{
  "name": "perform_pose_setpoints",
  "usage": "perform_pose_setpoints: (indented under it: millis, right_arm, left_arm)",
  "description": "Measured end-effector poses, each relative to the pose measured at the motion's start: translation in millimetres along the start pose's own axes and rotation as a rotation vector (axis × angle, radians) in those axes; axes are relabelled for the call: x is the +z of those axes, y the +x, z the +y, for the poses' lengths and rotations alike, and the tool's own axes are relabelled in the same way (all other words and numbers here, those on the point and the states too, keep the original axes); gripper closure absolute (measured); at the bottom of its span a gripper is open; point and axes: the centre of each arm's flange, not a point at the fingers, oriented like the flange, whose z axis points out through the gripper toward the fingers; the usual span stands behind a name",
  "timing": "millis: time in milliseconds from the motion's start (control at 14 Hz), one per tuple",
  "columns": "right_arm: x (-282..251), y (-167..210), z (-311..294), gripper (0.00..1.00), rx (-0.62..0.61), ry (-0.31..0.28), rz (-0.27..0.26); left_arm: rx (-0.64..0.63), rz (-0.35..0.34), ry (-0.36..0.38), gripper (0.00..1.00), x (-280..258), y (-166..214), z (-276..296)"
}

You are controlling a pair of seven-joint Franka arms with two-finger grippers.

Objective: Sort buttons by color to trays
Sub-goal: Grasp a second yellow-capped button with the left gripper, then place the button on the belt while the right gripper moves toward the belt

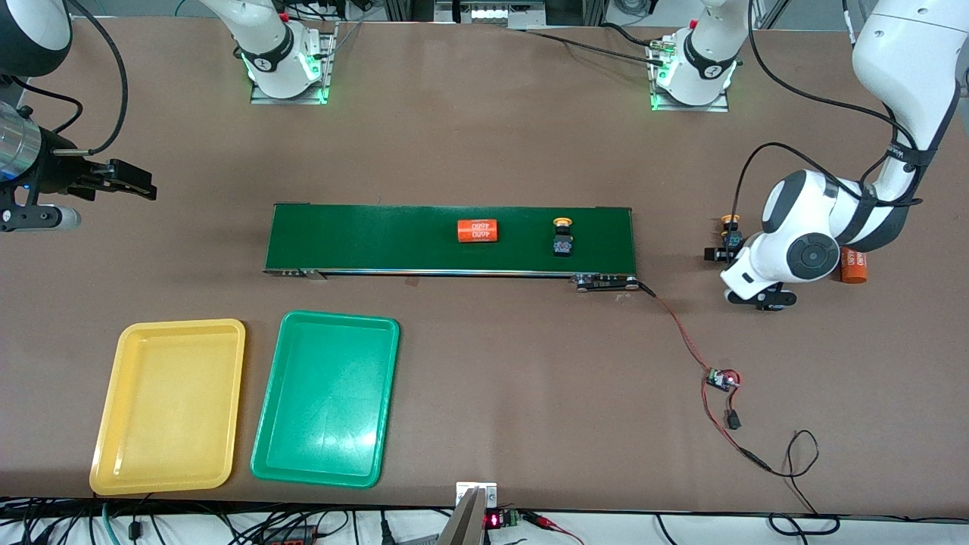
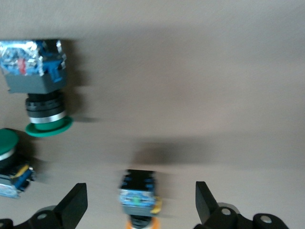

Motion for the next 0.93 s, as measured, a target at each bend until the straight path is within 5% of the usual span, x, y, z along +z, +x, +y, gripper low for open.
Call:
perform_pose_setpoints:
  millis: [500, 786, 929]
  right_arm:
    - [0.6, -0.5, 0.0, 0.0, 0.0, 0.0, -0.006]
    - [0.9, -0.4, 0.1, 0.0, -0.009, 0.0, -0.007]
    - [1.2, -0.4, 0.1, 0.0, -0.011, 0.0, -0.008]
  left_arm:
    - [-0.034, -0.082, -0.096, 0.0, 30.5, -16.4, 0.6]
    - [-0.042, -0.104, -0.106, 0.12, 47.9, -17.0, -7.9]
    - [-0.041, -0.112, -0.116, 0.3, 56.8, -16.1, -9.3]
